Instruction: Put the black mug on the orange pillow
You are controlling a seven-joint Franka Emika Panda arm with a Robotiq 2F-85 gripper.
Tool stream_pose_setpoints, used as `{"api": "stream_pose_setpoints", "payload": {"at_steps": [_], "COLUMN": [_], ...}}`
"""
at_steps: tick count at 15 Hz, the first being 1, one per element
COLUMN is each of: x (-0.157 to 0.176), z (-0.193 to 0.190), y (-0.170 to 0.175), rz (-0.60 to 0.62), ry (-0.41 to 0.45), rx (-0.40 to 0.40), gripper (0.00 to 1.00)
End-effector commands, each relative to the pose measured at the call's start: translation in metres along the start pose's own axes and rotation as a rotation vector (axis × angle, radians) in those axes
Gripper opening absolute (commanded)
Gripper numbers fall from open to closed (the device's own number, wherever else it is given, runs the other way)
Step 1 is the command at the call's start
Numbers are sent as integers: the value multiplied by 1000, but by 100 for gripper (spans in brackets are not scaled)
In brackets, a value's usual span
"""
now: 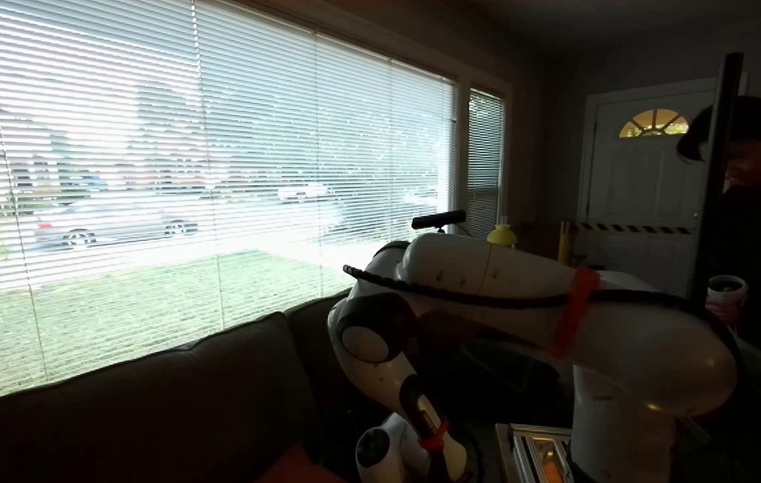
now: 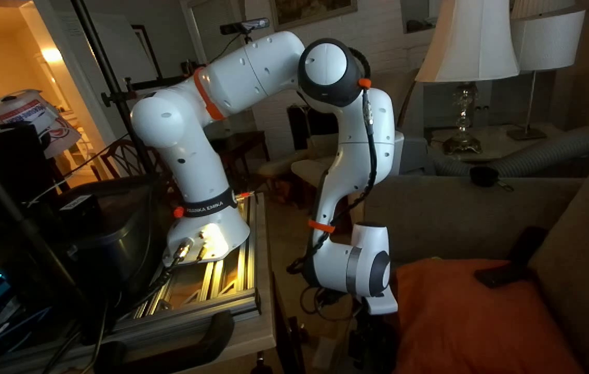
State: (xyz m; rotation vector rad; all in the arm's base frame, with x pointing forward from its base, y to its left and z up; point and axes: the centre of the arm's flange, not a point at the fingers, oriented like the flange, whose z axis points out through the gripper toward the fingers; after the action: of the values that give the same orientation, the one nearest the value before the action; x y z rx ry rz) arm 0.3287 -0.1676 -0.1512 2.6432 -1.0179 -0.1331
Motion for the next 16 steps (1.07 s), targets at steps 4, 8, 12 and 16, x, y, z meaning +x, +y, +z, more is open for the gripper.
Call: {"api": "stream_pose_setpoints", "payload": {"at_steps": [4, 8, 12, 16], "x": [5, 10, 1, -3], "z": [8, 9, 16, 10], "y": [-23, -33, -28, -26], "rz": [26, 29, 27, 74], "ry": [82, 107, 90, 95], "rx": [30, 28, 5, -10], "gripper": [100, 100, 100, 100]}}
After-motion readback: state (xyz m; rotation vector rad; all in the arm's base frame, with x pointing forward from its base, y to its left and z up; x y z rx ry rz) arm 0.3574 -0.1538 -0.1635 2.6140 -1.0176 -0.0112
